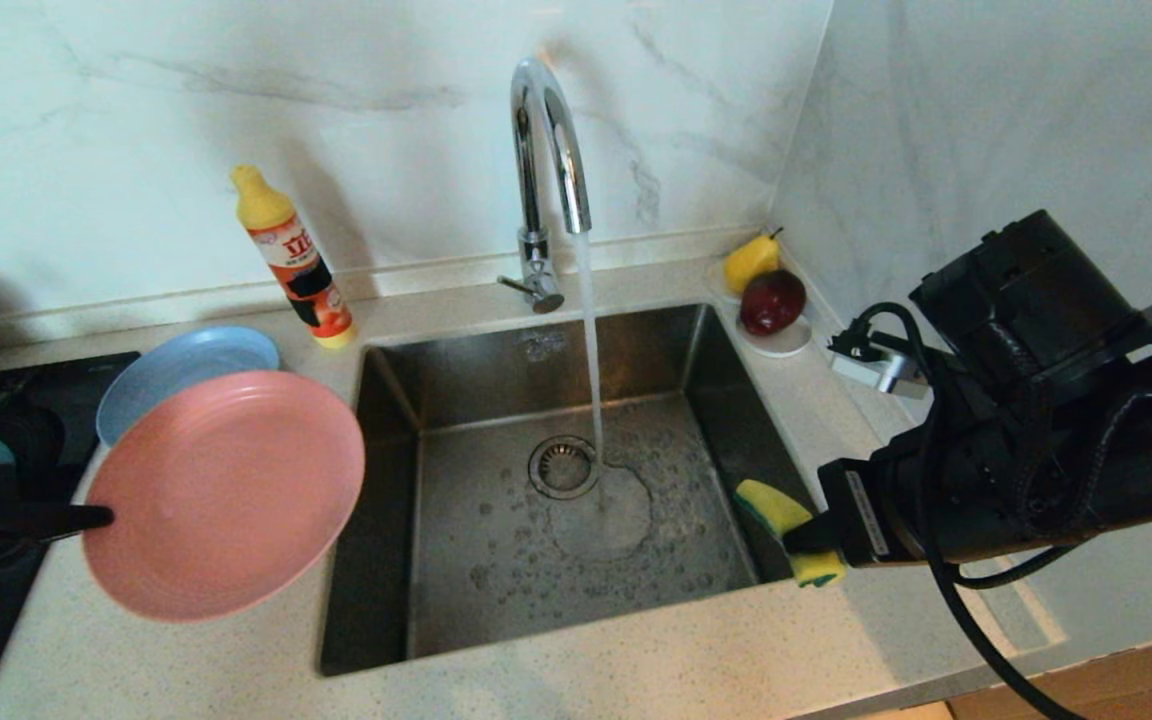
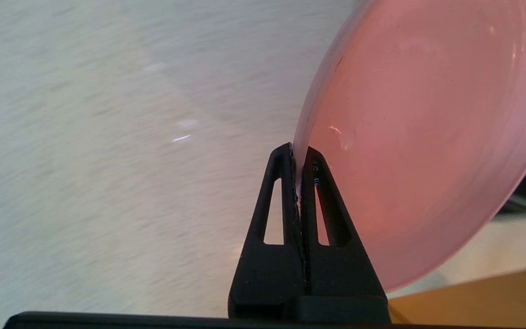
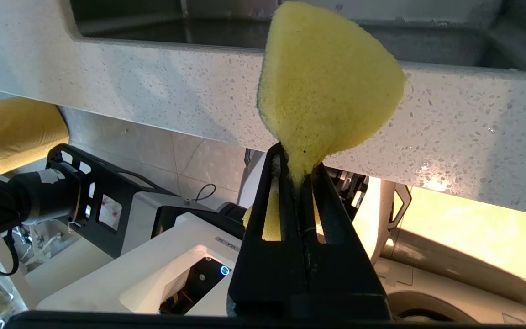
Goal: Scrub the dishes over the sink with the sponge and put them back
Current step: Wash the plate
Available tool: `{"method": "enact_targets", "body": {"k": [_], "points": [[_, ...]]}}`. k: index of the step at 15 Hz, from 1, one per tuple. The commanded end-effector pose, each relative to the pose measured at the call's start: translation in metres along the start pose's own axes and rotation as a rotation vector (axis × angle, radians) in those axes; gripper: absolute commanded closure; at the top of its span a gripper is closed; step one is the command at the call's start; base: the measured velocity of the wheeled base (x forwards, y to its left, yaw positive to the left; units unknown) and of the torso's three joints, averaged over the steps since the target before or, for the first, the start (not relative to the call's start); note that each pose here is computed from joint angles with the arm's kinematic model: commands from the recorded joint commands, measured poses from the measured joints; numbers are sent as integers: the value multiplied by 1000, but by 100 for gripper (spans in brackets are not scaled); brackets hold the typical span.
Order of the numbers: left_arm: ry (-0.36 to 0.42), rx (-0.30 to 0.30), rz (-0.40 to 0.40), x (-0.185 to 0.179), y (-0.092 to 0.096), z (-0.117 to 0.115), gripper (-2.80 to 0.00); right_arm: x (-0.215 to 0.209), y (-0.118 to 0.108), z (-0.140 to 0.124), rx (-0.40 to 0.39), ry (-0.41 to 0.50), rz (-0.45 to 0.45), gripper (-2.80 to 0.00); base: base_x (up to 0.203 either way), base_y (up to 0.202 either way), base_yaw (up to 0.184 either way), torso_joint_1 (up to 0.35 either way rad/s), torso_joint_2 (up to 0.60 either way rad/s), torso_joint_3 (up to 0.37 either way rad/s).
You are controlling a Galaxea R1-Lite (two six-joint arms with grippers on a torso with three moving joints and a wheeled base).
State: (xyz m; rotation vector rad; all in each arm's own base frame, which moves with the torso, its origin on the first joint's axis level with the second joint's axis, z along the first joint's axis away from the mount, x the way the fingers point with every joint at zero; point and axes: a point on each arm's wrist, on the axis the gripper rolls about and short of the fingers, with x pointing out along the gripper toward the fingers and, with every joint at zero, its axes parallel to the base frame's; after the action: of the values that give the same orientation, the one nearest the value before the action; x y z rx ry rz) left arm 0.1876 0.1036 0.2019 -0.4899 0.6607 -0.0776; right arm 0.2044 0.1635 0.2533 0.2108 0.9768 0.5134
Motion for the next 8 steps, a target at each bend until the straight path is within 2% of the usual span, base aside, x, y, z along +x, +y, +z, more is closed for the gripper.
{"method": "enact_targets", "body": {"k": [1, 6, 8], "points": [[9, 69, -49, 6, -25, 5, 0, -7, 1, 0, 1, -16, 10, 0, 0, 0, 0, 0, 0, 0], [98, 164, -72, 57, -86, 15, 0, -12, 2, 0, 0, -28, 18, 0, 0, 0, 0, 0, 0, 0], [103, 159, -103, 81, -112, 15, 0, -12, 1, -1, 1, -27, 20, 0, 0, 0, 0, 0, 0, 0]]}}
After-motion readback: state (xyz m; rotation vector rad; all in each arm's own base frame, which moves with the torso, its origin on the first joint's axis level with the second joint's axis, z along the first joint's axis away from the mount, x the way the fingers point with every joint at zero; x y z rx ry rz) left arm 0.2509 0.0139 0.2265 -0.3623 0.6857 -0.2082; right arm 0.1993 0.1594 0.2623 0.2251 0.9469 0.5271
